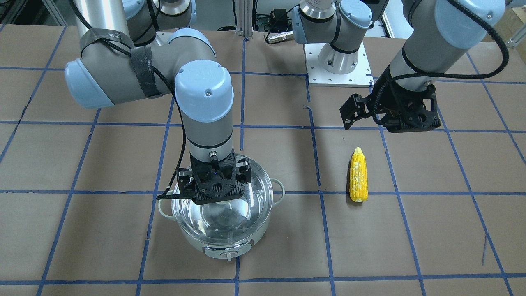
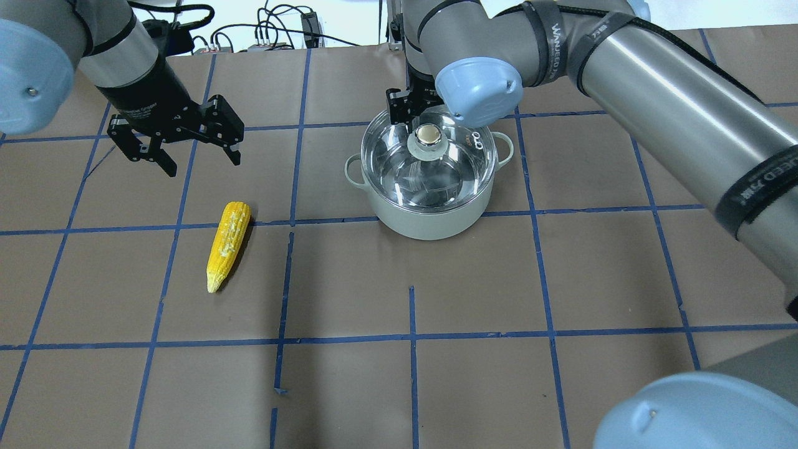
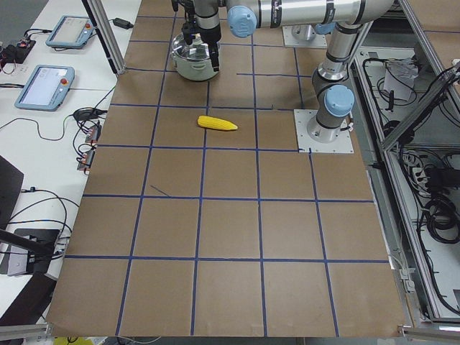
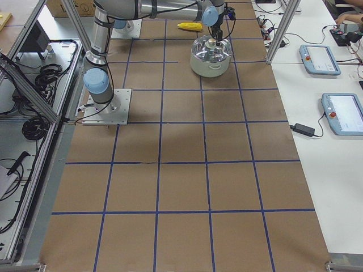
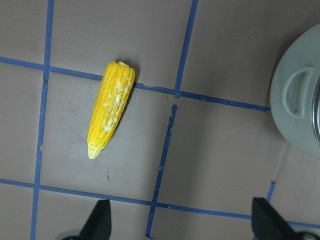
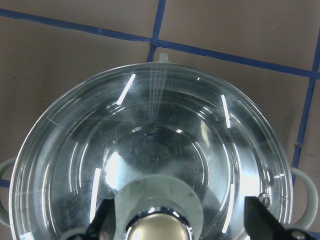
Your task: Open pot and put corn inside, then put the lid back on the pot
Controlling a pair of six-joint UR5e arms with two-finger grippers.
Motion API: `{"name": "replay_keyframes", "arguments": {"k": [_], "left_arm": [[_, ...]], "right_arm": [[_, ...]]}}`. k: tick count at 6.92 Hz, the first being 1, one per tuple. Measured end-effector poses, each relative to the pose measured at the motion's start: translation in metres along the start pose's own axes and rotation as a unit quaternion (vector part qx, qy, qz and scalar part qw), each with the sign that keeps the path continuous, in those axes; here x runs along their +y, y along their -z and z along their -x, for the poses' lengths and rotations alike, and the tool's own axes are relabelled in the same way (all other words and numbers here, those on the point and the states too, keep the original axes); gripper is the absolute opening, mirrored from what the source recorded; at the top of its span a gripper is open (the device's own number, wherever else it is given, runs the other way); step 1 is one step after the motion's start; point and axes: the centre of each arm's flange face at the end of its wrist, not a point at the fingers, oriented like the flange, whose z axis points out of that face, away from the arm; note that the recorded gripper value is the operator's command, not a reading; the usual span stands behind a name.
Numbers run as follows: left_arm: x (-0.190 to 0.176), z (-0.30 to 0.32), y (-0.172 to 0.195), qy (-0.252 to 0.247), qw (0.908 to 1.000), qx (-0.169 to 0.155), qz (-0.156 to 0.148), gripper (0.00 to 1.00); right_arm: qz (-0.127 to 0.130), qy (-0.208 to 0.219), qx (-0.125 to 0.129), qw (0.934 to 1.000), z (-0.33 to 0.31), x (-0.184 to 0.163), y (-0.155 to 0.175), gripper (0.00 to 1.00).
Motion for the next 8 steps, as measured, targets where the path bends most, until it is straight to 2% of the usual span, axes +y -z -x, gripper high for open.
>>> {"name": "replay_keyframes", "arguments": {"k": [2,4,6,8], "left_arm": [[-0.018,0.014,-0.054,-0.01,0.9998,-0.006,-0.015,1.0],[-0.035,0.021,-0.117,-0.054,0.997,-0.012,-0.053,0.98],[-0.038,0.03,-0.166,-0.14,0.9861,-0.043,-0.078,0.98],[-0.033,0.044,-0.213,-0.174,0.9769,-0.059,-0.109,0.98]], "right_arm": [[0.0,0.003,0.0,1.0,0.005,-0.004,-0.004,0.85],[0.004,0.006,0.0,1.0,0.005,-0.004,-0.006,0.85],[0.006,0.011,0.002,0.9999,0.005,-0.002,-0.006,0.8],[0.01,0.013,0.002,0.9999,0.005,0.0,-0.009,0.75]]}}
